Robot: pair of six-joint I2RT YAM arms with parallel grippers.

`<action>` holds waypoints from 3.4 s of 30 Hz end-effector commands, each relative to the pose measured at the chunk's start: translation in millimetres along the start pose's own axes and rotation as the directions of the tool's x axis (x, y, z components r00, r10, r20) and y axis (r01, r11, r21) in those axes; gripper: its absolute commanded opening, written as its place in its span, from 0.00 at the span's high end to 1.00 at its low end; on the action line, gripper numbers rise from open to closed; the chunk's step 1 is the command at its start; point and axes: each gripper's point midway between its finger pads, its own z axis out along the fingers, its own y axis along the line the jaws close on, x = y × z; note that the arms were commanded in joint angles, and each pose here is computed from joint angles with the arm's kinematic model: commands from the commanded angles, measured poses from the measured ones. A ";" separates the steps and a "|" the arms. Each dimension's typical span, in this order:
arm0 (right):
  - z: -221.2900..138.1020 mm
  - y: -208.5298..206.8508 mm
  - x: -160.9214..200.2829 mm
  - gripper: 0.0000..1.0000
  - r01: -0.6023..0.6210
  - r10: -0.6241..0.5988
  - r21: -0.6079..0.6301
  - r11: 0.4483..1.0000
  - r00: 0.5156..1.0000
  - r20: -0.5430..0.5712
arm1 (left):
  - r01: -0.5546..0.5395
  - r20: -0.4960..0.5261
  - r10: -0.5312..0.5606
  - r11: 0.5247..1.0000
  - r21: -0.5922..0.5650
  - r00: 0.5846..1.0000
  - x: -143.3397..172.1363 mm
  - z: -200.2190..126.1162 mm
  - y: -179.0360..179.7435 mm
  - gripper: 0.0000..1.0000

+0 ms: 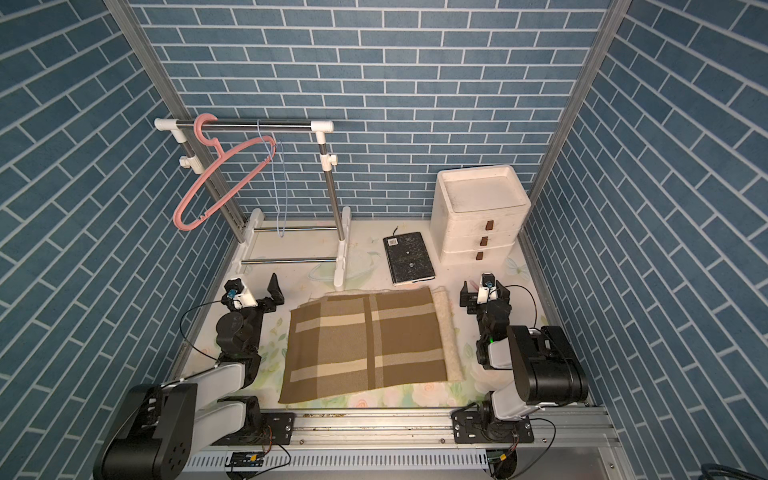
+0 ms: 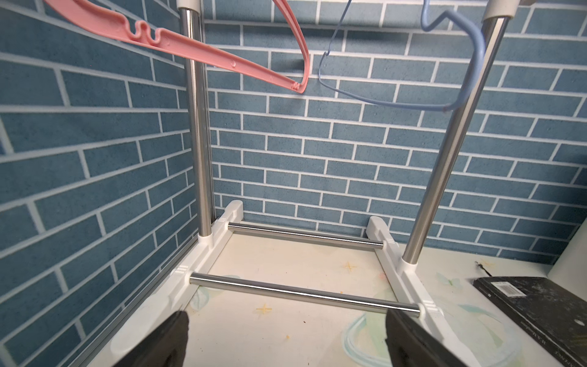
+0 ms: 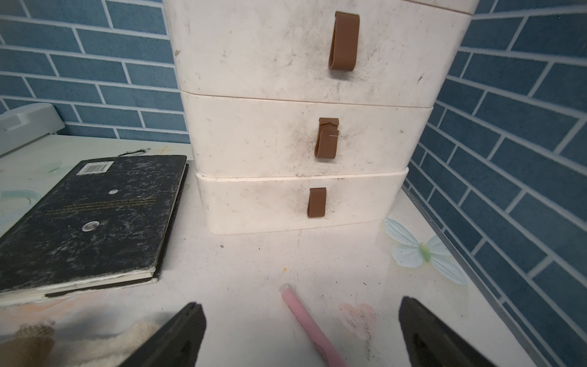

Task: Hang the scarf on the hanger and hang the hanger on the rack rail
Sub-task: Pick up the hanger from the clothesline.

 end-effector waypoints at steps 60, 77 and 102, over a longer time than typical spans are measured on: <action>-34.9 31.2 -112.2 0.00 -0.391 0.376 -0.223 0.893 0.920 -0.106 | 0.131 -0.290 -0.070 0.972 0.196 0.955 -218.7 238.0 -112.4 0.89; -33.9 33.5 -99.1 0.00 -0.399 0.378 -0.220 0.890 0.916 -0.135 | 0.053 -0.189 -0.014 0.978 0.201 0.982 -245.7 182.1 -100.5 0.97; -50.8 84.4 -22.1 0.13 -0.538 0.312 -0.307 0.785 0.772 -0.553 | 0.397 -0.274 -0.320 0.867 0.302 0.907 -172.8 -3.4 -98.2 1.00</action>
